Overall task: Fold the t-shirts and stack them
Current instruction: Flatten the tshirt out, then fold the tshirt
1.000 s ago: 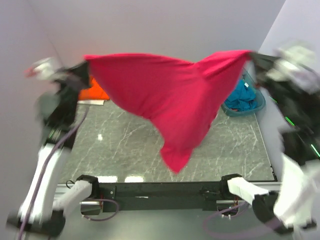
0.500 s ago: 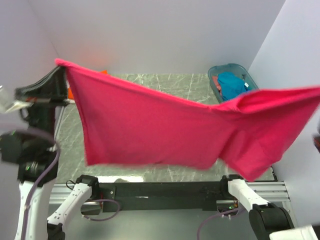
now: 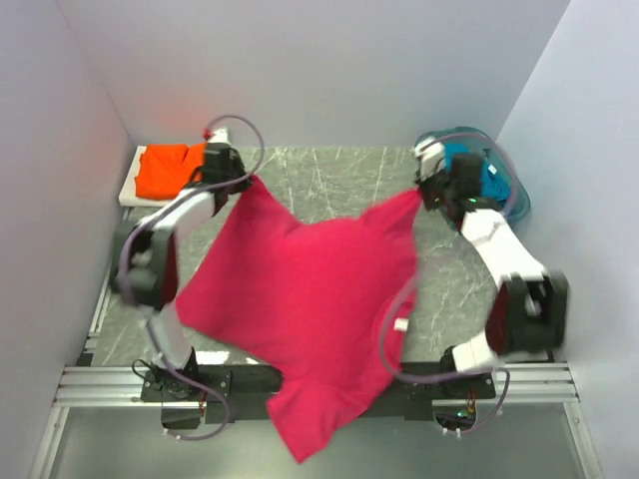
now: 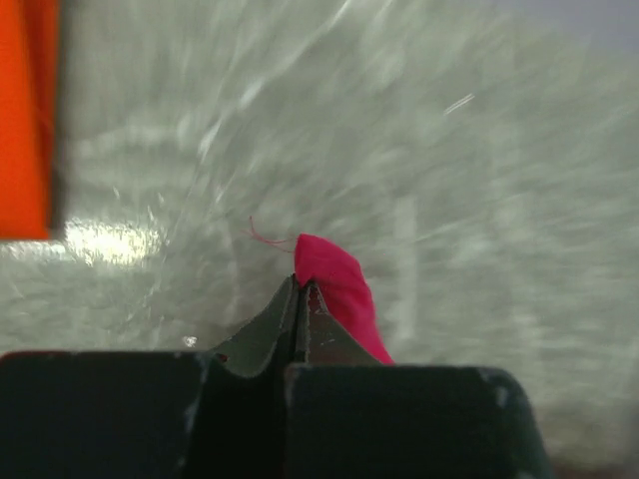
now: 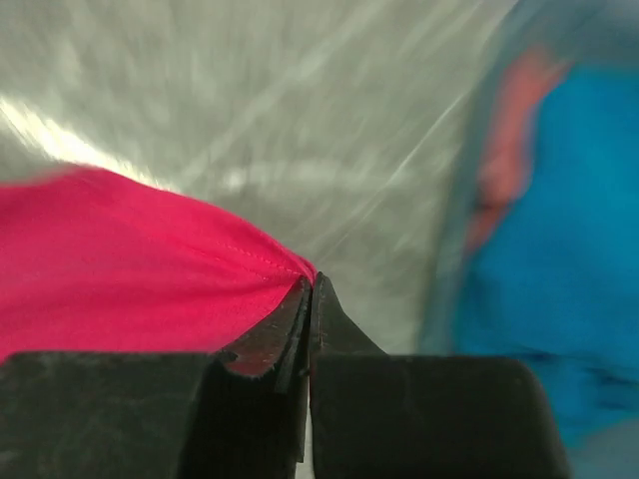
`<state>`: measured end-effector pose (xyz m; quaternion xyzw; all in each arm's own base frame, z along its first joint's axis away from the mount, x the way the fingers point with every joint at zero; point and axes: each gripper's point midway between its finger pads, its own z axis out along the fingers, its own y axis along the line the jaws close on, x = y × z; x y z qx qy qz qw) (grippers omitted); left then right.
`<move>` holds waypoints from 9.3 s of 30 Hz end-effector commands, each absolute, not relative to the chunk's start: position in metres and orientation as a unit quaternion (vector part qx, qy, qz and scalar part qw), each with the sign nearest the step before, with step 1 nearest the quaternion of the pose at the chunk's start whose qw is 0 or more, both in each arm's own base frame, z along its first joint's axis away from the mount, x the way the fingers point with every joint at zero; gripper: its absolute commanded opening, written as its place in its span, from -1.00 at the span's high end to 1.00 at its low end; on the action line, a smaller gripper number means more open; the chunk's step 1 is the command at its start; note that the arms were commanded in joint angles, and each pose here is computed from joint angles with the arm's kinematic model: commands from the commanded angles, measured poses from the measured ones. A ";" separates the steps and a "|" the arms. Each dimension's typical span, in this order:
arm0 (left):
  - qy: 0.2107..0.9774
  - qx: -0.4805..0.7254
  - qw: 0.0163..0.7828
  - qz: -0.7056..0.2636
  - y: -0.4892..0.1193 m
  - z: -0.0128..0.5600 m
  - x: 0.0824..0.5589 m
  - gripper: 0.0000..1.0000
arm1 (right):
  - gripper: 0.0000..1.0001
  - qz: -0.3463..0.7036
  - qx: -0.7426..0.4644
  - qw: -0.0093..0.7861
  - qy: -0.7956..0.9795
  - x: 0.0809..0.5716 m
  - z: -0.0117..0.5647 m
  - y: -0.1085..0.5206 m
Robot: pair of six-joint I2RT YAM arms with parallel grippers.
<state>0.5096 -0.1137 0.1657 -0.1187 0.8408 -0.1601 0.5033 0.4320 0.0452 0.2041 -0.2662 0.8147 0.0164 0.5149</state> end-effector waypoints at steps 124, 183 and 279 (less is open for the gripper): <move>0.805 -0.071 0.585 0.068 -0.052 0.147 0.673 0.99 | 1.00 0.012 -0.258 0.540 0.801 0.564 0.232 0.109; 0.793 -0.098 0.595 0.088 -0.009 0.149 0.650 0.99 | 1.00 0.071 -0.308 0.542 0.778 0.443 0.235 0.128; 0.742 -0.133 0.654 0.060 0.008 0.236 0.523 -0.52 | 1.00 0.094 -0.350 0.468 0.806 0.376 0.159 0.131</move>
